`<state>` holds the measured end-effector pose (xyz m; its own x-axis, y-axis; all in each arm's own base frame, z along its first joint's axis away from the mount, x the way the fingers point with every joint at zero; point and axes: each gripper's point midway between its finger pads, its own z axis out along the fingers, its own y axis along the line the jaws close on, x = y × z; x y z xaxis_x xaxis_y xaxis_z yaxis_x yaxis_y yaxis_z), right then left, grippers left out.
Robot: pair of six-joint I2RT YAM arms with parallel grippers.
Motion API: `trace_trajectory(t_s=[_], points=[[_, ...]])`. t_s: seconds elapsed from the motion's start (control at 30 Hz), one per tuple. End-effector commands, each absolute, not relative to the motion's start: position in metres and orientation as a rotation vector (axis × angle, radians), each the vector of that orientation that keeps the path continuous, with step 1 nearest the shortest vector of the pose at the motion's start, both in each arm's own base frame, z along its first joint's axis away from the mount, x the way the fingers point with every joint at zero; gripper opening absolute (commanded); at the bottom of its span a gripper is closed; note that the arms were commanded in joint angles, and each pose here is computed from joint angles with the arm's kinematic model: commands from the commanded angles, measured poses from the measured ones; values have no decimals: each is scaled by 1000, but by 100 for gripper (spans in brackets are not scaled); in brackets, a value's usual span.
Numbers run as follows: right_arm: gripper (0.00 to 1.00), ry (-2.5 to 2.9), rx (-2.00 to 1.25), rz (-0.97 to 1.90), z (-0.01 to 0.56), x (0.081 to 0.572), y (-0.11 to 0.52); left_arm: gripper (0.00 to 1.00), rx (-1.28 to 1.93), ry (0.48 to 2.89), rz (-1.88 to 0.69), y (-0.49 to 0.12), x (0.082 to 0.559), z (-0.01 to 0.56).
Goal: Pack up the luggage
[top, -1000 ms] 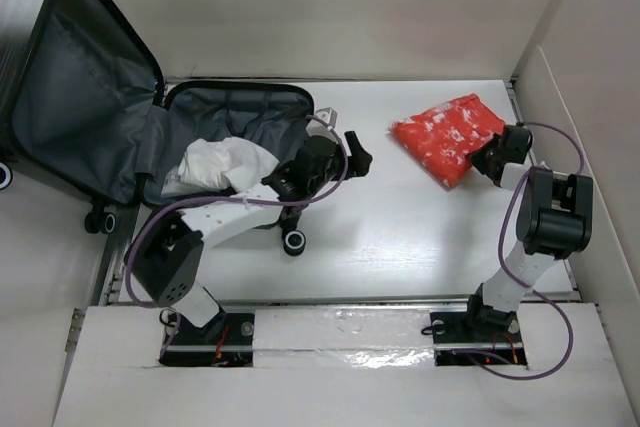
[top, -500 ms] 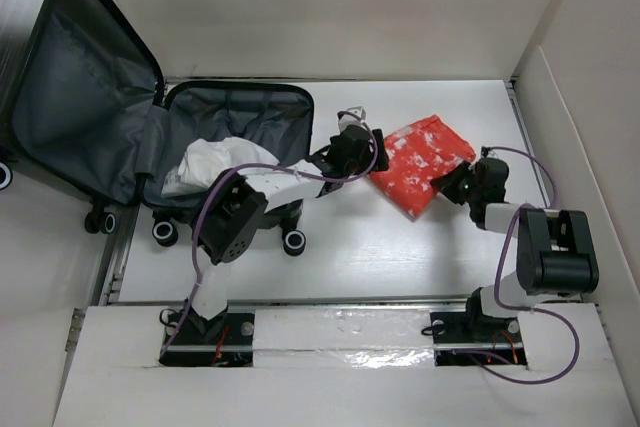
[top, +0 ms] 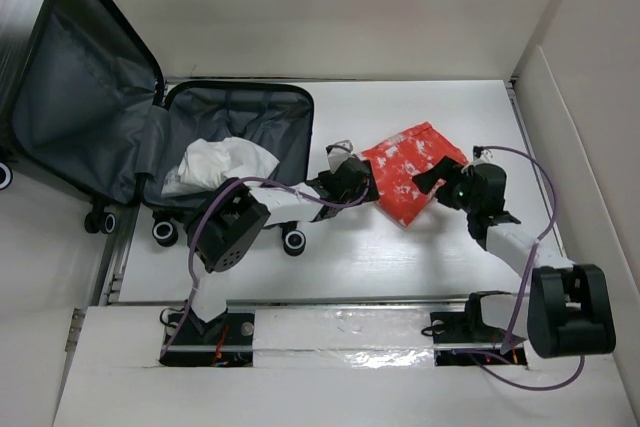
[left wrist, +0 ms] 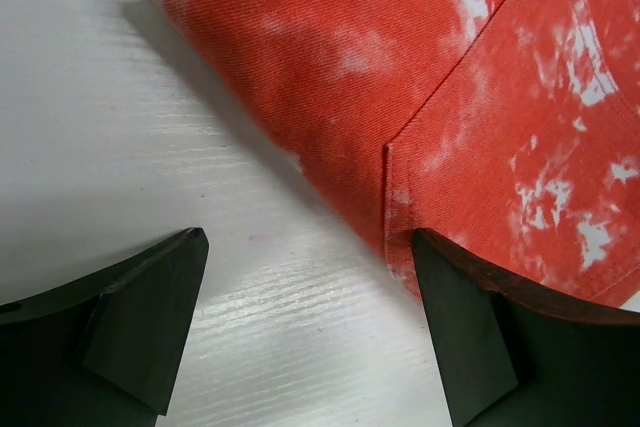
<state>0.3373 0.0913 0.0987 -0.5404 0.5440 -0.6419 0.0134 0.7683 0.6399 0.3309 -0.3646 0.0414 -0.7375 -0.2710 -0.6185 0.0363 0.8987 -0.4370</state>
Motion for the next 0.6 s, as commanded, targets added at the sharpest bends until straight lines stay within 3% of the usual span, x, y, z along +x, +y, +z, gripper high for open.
trace_trajectory(t_s=[0.0, 0.4, 0.5, 0.57], points=[[93, 1949, 330, 632, 141, 346, 82, 82, -261, 2282, -574, -369, 339, 57], [92, 1869, 211, 563, 173, 325, 82, 81, -275, 2313, -551, -408, 369, 39], [91, 1861, 175, 576, 180, 323, 88, 72, -284, 2299, -547, -406, 371, 35], [91, 1853, 164, 580, 183, 322, 88, 53, -293, 2271, -554, -404, 379, 37]])
